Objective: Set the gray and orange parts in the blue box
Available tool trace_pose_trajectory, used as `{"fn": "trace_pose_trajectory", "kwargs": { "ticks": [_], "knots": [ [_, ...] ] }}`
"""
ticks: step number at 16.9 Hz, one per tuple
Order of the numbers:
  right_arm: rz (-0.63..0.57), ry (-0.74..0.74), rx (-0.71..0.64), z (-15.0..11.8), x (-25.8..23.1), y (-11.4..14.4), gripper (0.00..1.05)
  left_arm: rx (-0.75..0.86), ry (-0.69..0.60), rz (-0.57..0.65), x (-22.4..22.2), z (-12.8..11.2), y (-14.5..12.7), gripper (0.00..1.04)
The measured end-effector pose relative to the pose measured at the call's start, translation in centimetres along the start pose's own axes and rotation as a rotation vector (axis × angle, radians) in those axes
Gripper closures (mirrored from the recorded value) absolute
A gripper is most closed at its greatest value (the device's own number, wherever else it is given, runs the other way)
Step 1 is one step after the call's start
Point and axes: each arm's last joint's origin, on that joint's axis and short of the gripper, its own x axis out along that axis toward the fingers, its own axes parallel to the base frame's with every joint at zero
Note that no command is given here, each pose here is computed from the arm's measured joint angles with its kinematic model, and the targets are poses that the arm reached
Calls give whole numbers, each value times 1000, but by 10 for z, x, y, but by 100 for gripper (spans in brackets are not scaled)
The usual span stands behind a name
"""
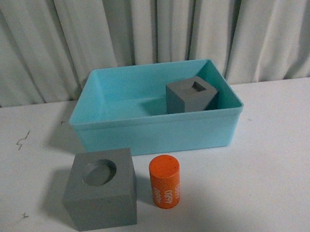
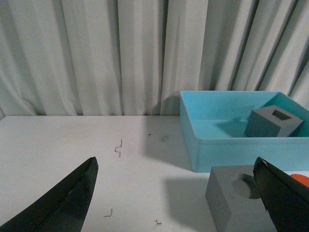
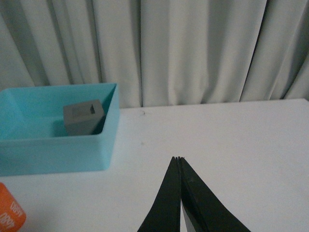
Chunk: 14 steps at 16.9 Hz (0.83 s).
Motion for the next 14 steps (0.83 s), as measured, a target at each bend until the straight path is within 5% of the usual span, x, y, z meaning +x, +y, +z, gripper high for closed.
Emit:
{"fn": "trace_pose_trajectory", "kwargs": {
  "ticks": [14],
  "knots": [
    [0,-51,0,9,-31,0,103,0,0,-1,0,0,0,7]
  ]
}}
